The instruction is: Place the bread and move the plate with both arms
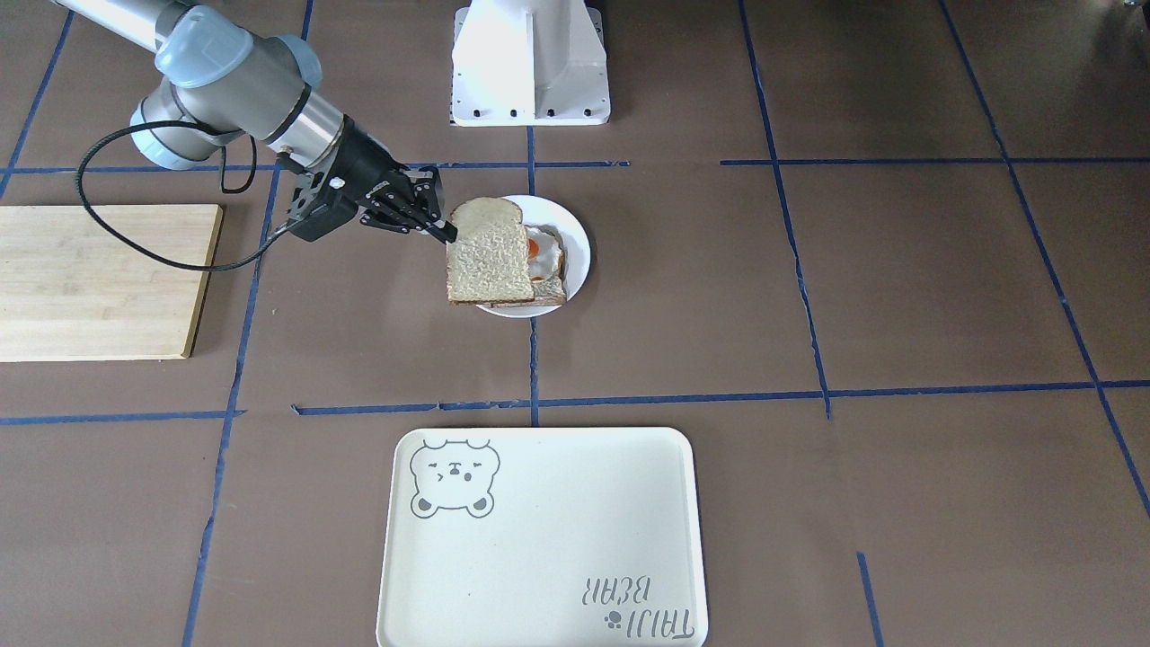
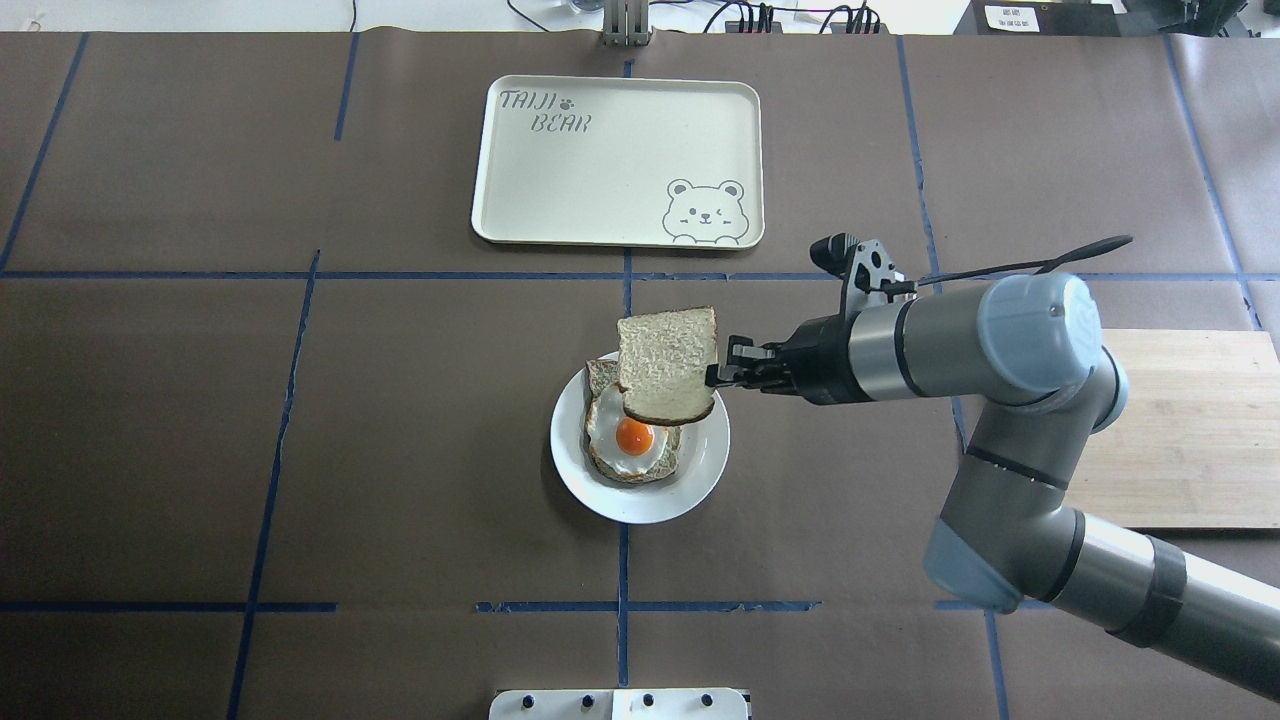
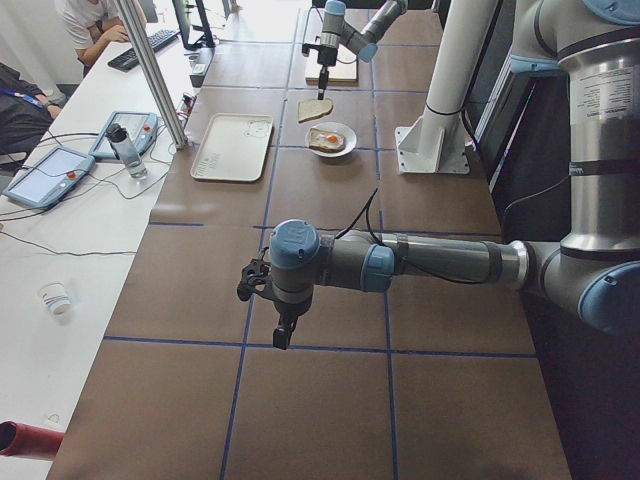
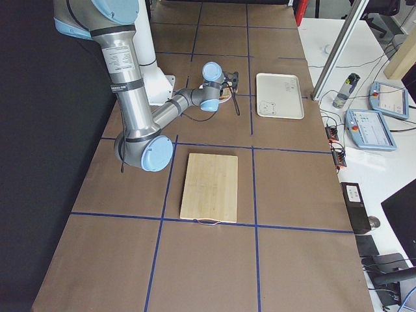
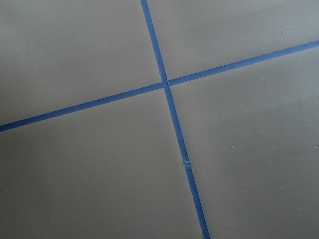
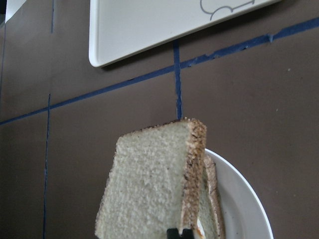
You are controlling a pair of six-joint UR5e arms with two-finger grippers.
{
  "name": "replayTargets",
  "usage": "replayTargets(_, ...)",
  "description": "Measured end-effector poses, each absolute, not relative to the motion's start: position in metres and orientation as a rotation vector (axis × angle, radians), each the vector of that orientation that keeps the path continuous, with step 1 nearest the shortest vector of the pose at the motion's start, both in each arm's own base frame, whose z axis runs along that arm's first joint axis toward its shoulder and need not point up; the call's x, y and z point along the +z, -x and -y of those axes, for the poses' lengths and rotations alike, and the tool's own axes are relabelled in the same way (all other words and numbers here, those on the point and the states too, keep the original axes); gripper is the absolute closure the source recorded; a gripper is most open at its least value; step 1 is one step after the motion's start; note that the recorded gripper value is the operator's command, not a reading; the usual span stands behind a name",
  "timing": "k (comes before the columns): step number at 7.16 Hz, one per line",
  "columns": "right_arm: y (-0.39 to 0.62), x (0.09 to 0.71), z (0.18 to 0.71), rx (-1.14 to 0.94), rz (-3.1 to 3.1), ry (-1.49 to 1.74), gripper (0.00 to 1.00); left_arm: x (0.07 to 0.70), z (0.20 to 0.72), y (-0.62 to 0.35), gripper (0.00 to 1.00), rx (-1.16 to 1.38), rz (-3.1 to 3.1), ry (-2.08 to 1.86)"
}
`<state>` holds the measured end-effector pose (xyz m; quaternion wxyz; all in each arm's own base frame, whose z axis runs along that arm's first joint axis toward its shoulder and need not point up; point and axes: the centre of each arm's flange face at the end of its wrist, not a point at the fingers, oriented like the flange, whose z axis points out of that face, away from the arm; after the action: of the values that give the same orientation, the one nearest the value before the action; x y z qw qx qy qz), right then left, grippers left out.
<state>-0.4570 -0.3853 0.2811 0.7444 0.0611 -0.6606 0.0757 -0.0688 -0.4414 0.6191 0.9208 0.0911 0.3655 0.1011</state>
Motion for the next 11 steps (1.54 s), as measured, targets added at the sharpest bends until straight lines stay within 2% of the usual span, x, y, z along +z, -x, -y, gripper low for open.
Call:
replayTargets(2, 0.499, 0.283, 0.359, 0.178, 1.431, -0.158, 1.00, 0.620, 0.441, 0.069, 0.00, 0.208, -0.751, -0.187)
replayTargets(6, 0.522, 0.296, 0.352, 0.186, 1.396, -0.172, 0.98, 0.619, 0.441, 0.069, 0.00, 0.208, -0.751, -0.189)
replayTargets(7, 0.525, 0.299, 0.351, 0.189, 1.390, -0.171, 0.61, 0.619, 0.441, 0.069, 0.00, 0.208, -0.750, -0.189)
replayTargets(8, 0.526, 0.301, 0.350, 0.193, 1.387, -0.172, 0.01, 0.618, 0.441, 0.069, 0.00, 0.208, -0.751, -0.189)
replayTargets(11, 0.522, 0.303, 0.360, 0.204, 1.360, -0.167, 0.00, 0.616, 0.442, 0.069, 0.00, 0.210, -0.751, -0.192)
